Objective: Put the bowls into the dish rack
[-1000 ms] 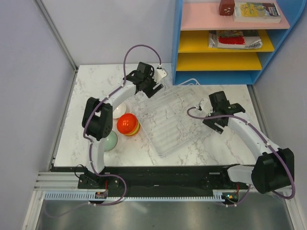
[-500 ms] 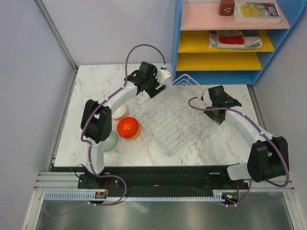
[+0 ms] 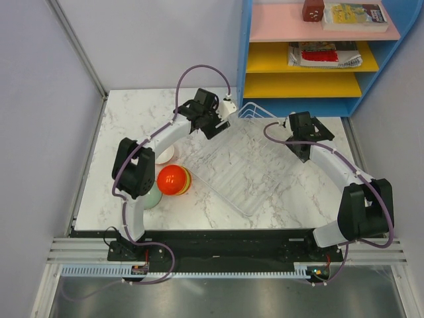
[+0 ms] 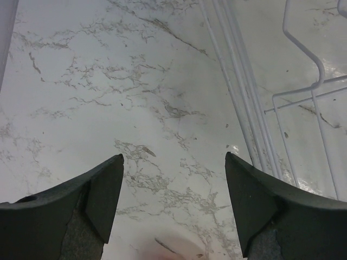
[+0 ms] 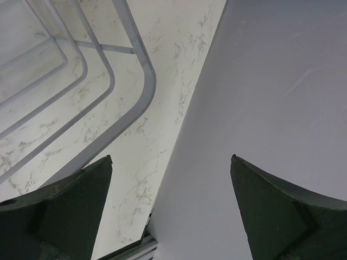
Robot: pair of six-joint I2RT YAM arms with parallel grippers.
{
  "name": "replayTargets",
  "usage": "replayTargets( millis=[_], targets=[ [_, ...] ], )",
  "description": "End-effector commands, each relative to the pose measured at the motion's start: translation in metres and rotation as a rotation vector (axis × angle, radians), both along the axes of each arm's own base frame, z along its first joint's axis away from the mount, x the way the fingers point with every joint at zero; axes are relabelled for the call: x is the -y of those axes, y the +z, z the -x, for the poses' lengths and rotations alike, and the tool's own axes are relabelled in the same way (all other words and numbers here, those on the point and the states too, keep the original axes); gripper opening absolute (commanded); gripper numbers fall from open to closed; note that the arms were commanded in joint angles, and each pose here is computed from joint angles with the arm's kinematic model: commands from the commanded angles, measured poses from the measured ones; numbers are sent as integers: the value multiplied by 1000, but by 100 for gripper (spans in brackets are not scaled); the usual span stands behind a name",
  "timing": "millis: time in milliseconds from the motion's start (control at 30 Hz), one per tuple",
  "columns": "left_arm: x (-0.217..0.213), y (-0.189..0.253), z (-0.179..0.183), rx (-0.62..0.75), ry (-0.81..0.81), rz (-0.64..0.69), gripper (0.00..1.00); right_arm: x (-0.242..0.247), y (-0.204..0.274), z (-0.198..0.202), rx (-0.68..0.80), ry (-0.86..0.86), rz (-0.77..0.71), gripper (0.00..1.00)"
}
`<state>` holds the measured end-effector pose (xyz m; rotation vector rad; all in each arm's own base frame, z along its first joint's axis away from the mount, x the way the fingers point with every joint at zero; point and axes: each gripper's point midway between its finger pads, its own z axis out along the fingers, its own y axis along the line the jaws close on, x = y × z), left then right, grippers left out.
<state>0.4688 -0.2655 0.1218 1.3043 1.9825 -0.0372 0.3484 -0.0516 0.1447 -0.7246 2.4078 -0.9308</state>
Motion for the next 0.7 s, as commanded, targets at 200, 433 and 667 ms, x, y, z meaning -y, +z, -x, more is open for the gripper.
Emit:
replayTargets(
  millis=[200, 433, 667],
  targets=[
    [62, -23, 75, -181, -232, 26, 82, -16, 7, -29, 137, -6, -106, 98],
    [72, -25, 78, -194, -238, 31, 82, -7, 10, -28, 148, -38, -97, 98],
    [75, -35, 79, -219, -239, 29, 81, -3, 8, -27, 139, -41, -94, 98]
  ],
)
